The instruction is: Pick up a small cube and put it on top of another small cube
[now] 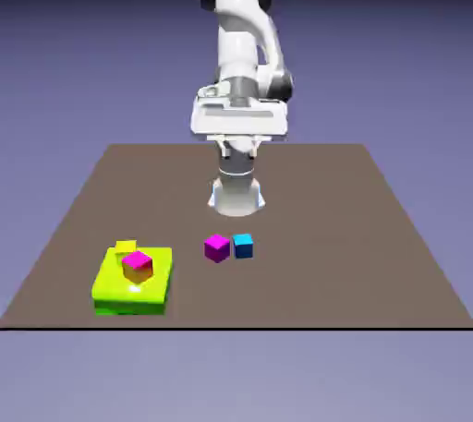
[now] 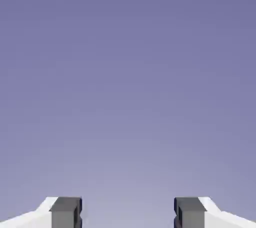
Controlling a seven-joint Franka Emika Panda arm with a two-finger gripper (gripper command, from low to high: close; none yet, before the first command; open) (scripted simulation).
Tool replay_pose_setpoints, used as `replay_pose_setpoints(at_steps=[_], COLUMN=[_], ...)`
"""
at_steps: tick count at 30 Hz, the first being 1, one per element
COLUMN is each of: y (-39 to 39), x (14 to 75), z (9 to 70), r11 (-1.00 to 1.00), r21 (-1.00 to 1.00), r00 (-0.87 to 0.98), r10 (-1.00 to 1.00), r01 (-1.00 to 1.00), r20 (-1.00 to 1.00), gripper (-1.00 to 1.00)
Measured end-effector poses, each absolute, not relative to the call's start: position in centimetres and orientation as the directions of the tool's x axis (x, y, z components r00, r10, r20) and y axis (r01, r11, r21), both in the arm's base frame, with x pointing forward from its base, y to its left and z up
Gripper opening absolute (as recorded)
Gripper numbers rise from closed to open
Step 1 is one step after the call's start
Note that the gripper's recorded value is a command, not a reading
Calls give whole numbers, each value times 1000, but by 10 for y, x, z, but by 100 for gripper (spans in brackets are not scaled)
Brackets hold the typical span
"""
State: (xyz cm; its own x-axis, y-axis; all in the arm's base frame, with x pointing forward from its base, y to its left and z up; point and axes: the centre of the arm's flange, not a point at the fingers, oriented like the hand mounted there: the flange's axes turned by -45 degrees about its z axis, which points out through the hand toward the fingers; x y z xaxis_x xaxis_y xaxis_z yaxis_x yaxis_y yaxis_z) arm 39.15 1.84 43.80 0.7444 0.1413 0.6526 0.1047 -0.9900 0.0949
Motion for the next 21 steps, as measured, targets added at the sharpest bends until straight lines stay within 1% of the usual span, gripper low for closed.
replay_pose_setpoints(at_steps=[4,6,9,12,15,18,21], y=[56,71,88,100,109,117,121], x=[388,380,362,339,313,286,262], z=[369,334,287,244,209,181,160], r11=[-908,-841,-711,-554,-378,-180,9], r21=[253,299,325,305,246,163,70], r00=[824,818,750,622,449,241,39], r10=[410,524,661,753,797,797,752], r01=[332,452,624,775,893,970,998], r20=[390,238,5,-215,-405,-553,-658], gripper=[0,0,0,0,0,0,0])
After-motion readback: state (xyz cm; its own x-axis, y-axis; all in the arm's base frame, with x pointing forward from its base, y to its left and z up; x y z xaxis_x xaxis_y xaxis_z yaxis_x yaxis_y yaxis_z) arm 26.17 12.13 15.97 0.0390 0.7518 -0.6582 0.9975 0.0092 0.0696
